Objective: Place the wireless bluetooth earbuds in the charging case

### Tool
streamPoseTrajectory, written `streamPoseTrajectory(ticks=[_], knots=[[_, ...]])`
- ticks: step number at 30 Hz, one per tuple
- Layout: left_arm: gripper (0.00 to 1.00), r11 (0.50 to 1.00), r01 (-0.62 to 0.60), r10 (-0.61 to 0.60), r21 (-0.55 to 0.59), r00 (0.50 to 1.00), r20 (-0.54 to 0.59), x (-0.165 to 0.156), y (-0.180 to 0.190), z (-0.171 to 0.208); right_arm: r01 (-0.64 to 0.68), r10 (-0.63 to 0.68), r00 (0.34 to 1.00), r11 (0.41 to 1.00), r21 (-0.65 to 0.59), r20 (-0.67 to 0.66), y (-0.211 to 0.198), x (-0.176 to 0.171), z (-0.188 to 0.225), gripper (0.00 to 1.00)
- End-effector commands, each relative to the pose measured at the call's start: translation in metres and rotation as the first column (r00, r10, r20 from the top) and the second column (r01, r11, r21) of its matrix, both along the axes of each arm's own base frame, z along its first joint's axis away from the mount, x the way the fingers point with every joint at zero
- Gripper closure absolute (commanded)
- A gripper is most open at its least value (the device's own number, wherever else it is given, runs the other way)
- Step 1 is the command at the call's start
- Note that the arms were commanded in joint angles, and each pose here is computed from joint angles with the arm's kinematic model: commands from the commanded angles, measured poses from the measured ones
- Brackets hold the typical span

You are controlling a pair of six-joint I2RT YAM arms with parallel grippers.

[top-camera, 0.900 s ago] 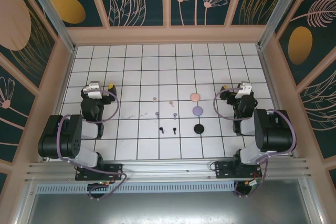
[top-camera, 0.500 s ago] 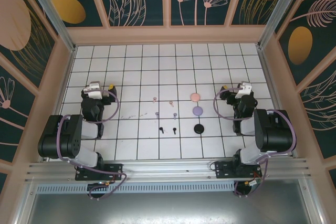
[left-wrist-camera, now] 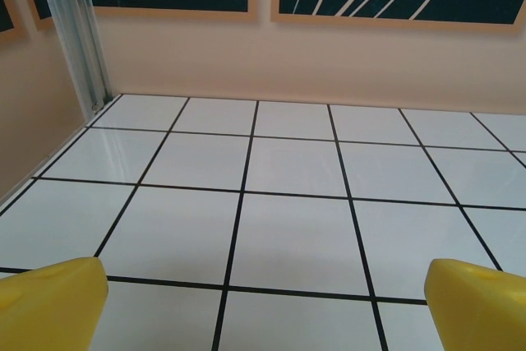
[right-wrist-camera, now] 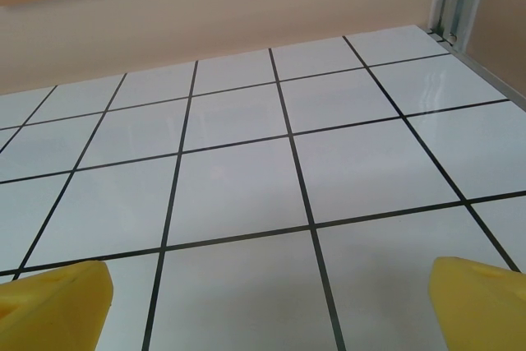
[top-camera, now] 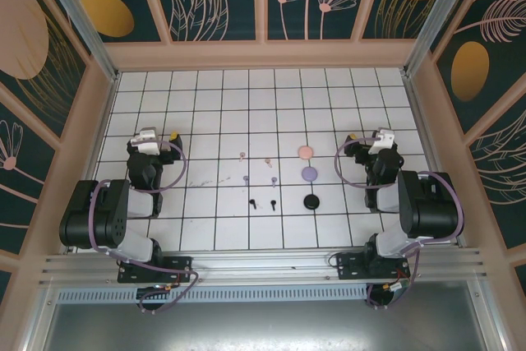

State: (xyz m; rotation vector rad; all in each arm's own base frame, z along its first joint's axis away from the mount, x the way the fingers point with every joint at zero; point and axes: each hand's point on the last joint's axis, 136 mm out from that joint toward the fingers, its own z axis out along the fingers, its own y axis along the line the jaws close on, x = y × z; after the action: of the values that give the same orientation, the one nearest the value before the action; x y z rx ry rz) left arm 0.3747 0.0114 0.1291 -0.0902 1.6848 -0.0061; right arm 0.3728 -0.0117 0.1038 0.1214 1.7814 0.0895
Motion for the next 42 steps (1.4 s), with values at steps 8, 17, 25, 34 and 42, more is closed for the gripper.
streamPoseTrajectory(ticks=[8, 17, 25, 34, 42], knots=[[0.01, 1.0, -0.013, 0.013, -0.014, 1.0, 0.011, 0.006, 0.003, 0.005, -0.018, 0.018, 0.998, 1.0, 0.004, 0.066, 0.001, 0.004, 0.017, 0.01], [0.03, 1.0, -0.012, 0.012, -0.015, 1.0, 0.02, 0.003, 0.002, 0.007, -0.018, 0.019, 0.998, 1.0, -0.013, 0.064, 0.004, 0.005, 0.017, 0.01], [0.08, 1.0, 0.007, -0.007, -0.012, 1.0, -0.025, 0.016, -0.001, 0.017, 0.063, -0.063, 0.998, 0.998, -0.004, 0.018, -0.009, 0.017, 0.042, 0.01], [0.1, 1.0, -0.008, 0.008, -0.016, 0.999, -0.045, 0.027, 0.002, 0.042, 0.097, -0.1, 0.995, 0.991, 0.093, 0.024, -0.01, 0.009, 0.077, 0.01], [0.06, 0.988, 0.072, -0.065, -0.135, 0.996, 0.059, 0.024, -0.013, 0.11, 0.213, -0.2, 0.977, 0.935, 0.283, -0.074, -0.024, 0.011, 0.1, 0.01]])
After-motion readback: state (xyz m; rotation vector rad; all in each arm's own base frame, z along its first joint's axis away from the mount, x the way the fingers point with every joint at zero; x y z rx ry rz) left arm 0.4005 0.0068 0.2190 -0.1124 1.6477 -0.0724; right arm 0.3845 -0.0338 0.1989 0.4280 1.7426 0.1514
